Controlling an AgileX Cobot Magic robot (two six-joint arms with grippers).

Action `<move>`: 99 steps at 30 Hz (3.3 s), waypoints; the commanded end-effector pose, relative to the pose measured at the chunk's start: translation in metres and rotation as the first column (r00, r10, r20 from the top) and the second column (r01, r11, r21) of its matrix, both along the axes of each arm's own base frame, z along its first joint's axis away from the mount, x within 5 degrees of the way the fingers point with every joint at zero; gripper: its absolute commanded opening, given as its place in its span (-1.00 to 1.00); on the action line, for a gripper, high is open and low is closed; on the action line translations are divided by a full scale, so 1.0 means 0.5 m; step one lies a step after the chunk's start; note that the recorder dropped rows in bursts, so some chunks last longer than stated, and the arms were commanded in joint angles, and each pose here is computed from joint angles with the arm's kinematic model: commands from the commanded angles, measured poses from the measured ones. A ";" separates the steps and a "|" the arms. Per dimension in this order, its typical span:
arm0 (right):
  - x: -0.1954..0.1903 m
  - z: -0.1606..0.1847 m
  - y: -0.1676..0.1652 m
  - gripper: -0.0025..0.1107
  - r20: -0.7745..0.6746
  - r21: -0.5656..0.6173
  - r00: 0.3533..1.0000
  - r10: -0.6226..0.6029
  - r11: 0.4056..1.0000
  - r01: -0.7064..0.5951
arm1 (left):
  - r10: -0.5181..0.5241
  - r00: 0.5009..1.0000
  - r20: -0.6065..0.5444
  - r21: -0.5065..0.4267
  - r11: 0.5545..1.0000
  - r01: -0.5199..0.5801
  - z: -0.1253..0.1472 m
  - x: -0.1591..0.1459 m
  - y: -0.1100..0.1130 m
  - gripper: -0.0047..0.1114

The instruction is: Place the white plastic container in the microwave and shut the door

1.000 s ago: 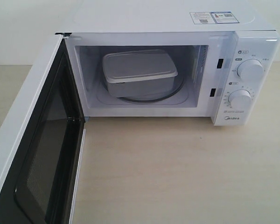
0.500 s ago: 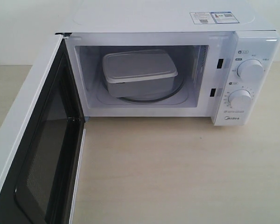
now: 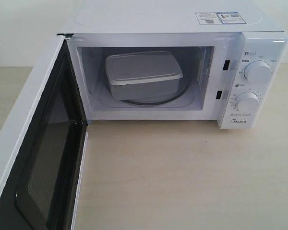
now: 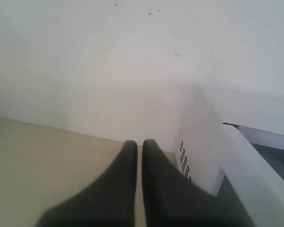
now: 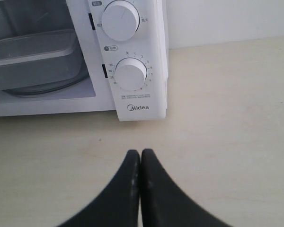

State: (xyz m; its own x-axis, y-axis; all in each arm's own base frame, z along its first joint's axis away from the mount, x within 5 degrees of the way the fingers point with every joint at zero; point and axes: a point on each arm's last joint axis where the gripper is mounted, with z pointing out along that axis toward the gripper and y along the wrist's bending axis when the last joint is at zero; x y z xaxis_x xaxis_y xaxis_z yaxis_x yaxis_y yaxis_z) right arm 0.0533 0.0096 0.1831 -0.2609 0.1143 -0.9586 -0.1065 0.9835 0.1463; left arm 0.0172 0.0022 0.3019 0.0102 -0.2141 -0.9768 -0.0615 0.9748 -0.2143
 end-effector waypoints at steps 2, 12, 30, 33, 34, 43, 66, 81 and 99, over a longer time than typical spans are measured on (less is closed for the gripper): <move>0.000 0.001 -0.001 -0.96 0.007 -0.004 1.000 -0.004 1.000 0.004 | -0.009 0.999 0.050 -0.052 0.999 0.012 0.011 -0.002 -0.002 -0.84; 0.000 0.001 -0.001 -0.96 0.007 -0.004 1.000 -0.004 1.000 0.004 | -0.041 0.968 -0.249 0.046 0.997 0.054 0.061 0.044 -0.005 -0.84; 0.000 0.001 -0.001 -0.96 0.007 -0.004 1.000 -0.004 1.000 0.004 | -0.296 0.651 -0.699 0.193 0.799 0.570 0.081 0.201 -0.044 -0.84; 0.000 0.001 -0.001 -0.96 0.008 -0.006 1.000 -0.004 1.000 0.004 | -0.332 0.597 -0.730 0.189 0.741 0.644 0.075 0.197 -0.051 -0.84; 0.000 0.001 -0.001 -0.96 0.008 -0.006 1.000 -0.004 1.000 0.004 | -0.355 0.585 -0.729 0.176 0.728 0.662 0.074 0.199 -0.055 -0.84; 0.000 0.001 -0.001 -0.96 0.007 -0.004 1.000 -0.004 1.000 0.004 | -0.569 0.366 -0.737 -0.016 0.556 0.831 0.039 0.260 -0.091 -0.84; 0.000 0.001 -0.001 -0.96 0.008 -0.006 1.000 -0.004 1.000 0.004 | -0.695 0.264 -0.669 -0.016 0.368 0.930 -0.010 0.344 -0.254 -0.84; 0.000 0.001 -0.001 -0.96 0.008 -0.006 1.000 -0.004 1.000 0.004 | -0.706 0.344 -0.619 0.069 0.387 0.919 0.005 0.422 -0.310 -0.84; 0.000 0.001 -0.001 -0.96 0.008 -0.006 1.000 -0.004 1.000 0.004 | -0.721 0.345 -0.601 0.069 0.383 0.921 0.013 0.499 -0.349 -0.84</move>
State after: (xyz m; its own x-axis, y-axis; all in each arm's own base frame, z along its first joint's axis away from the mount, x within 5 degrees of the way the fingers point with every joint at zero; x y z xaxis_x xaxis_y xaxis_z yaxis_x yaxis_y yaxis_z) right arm 0.0533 0.0096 0.1830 -0.2624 0.1141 -0.9582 -0.1065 0.9835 0.1463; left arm 0.2686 -0.1706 0.3042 -0.3792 0.4818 -0.7900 0.8315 0.5520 -0.0625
